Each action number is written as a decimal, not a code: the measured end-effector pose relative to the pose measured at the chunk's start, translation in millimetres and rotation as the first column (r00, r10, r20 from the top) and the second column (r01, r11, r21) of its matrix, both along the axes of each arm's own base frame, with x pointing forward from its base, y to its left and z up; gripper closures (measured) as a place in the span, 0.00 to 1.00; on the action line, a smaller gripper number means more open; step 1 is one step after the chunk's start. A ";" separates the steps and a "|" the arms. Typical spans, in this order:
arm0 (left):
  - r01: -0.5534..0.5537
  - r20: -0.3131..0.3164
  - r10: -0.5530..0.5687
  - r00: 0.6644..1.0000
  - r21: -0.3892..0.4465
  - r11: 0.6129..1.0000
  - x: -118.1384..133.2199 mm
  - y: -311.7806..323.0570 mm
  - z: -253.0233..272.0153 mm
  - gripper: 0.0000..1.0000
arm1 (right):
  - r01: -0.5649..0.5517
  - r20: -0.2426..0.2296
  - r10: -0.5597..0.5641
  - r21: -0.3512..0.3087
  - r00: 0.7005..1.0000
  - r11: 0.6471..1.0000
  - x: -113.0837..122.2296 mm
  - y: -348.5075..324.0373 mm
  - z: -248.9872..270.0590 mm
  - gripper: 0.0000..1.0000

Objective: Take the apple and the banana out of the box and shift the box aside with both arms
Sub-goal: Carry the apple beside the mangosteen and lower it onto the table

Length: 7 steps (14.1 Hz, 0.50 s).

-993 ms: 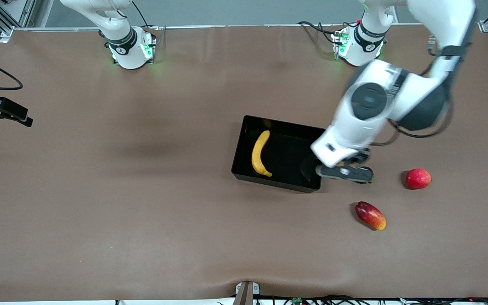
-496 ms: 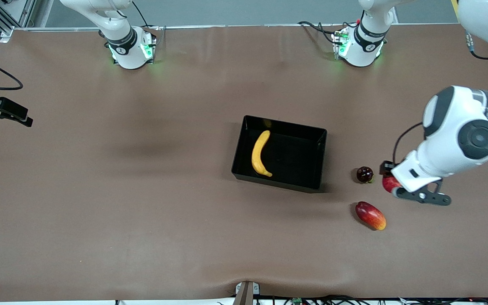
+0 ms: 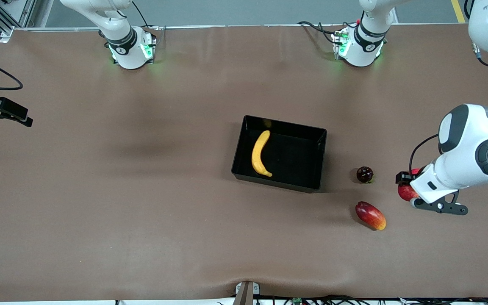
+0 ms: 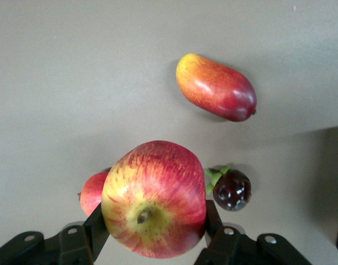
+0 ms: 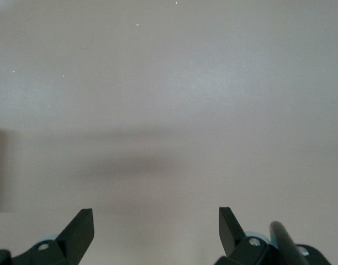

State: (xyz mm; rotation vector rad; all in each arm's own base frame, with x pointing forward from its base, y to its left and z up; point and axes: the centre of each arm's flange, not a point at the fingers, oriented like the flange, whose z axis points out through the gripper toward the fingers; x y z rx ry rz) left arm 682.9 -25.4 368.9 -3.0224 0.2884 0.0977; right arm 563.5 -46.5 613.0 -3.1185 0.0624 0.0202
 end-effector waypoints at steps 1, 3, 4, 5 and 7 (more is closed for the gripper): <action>-0.001 -0.002 0.001 1.000 -0.006 1.000 1.4 1.5 -6.7 0.30 | 0.000 0.000 0.000 0.000 1.000 1.000 0.0 -0.1 0.0 0.00; -0.001 -0.008 0.001 1.000 -0.012 1.000 2.0 0.9 -13.6 0.30 | 0.000 0.000 0.000 0.000 1.000 1.000 0.0 -0.2 0.0 0.00; 0.001 -0.011 -0.001 1.000 -0.012 1.000 1.2 -0.6 -15.1 0.30 | 0.000 0.000 0.000 0.000 1.000 1.000 0.0 -0.2 0.0 0.00; 0.003 -0.014 -0.003 1.000 -0.013 1.000 0.4 -2.3 -16.3 0.30 | 0.000 0.000 0.000 0.000 1.000 1.000 0.0 -0.2 0.0 0.00; 0.003 -0.020 -0.004 1.000 -0.012 1.000 -1.0 -3.0 -19.0 0.30 | 0.000 0.000 0.000 0.000 1.000 1.000 0.1 -0.2 -0.2 0.00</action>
